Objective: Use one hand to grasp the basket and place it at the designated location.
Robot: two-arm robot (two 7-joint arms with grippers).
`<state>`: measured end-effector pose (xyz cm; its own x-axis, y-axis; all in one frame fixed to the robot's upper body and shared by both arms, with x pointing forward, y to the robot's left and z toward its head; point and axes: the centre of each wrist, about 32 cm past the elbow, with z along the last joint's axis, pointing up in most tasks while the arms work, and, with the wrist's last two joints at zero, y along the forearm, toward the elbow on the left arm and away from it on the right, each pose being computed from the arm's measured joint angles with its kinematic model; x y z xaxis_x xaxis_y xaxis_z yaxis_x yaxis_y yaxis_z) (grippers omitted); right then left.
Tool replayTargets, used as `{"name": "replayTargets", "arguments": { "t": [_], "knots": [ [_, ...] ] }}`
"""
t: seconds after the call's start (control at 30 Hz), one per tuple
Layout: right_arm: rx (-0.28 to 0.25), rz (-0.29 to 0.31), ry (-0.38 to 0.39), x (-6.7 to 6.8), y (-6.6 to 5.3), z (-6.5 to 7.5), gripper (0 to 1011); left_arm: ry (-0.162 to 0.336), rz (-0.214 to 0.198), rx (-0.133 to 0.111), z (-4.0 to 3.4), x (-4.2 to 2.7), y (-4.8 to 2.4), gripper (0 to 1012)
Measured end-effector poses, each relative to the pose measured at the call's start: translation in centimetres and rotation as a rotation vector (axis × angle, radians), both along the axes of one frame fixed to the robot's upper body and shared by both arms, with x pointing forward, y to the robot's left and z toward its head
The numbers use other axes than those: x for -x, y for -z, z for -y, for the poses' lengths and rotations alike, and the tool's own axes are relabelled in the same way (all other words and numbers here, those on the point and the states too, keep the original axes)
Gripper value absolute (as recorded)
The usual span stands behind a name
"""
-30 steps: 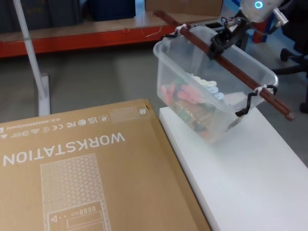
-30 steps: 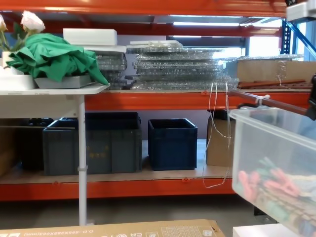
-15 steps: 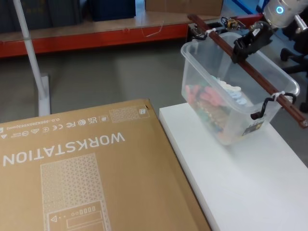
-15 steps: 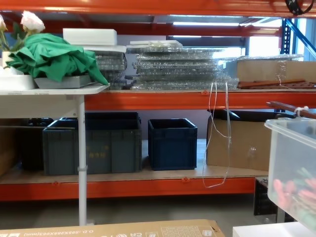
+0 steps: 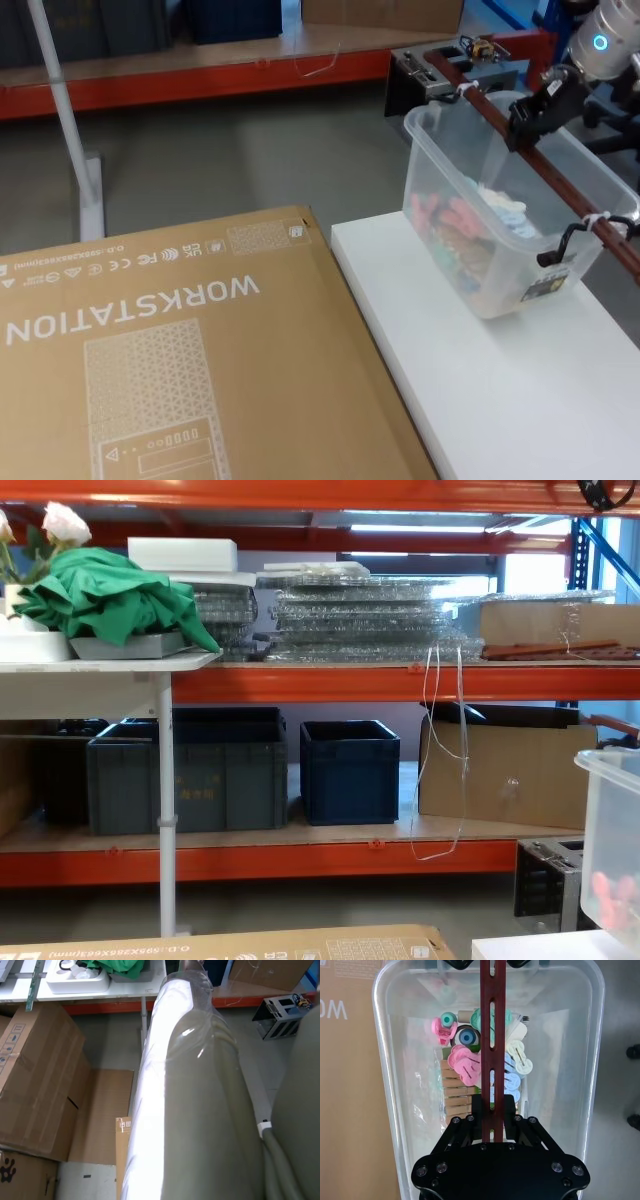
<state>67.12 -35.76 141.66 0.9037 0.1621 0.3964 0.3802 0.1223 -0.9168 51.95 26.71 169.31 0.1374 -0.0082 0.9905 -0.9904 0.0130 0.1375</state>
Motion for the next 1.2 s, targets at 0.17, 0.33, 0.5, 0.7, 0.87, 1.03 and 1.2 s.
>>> {"name": "replayTargets", "arguments": {
  "t": [0.17,0.33,0.5,0.7,0.87,1.03,1.2],
  "knots": [
    [-0.001,-0.018,0.021,0.0,0.6,0.5,234,0.000,0.000,-0.001,0.02,0.00,0.00,0],
    [-0.001,-0.033,0.037,-0.2,1.2,0.9,234,0.000,0.000,0.000,0.00,0.00,0.00,0],
    [-0.003,-0.046,0.047,-0.3,1.8,1.1,234,0.000,0.000,0.000,0.01,0.00,0.00,0],
    [-0.006,-0.053,0.052,-0.4,2.1,1.1,234,0.000,0.000,0.000,0.02,0.00,0.00,0],
    [-0.007,-0.059,0.050,-0.5,2.4,1.0,234,0.000,0.000,0.000,0.01,0.00,0.00,0],
    [-0.006,-0.073,0.041,-0.6,3.2,0.9,234,0.000,0.000,0.000,0.00,0.00,0.00,0],
    [-0.008,-0.082,0.025,-0.6,3.9,0.9,234,0.000,0.000,0.000,0.01,0.00,0.00,0]
  ]
}}
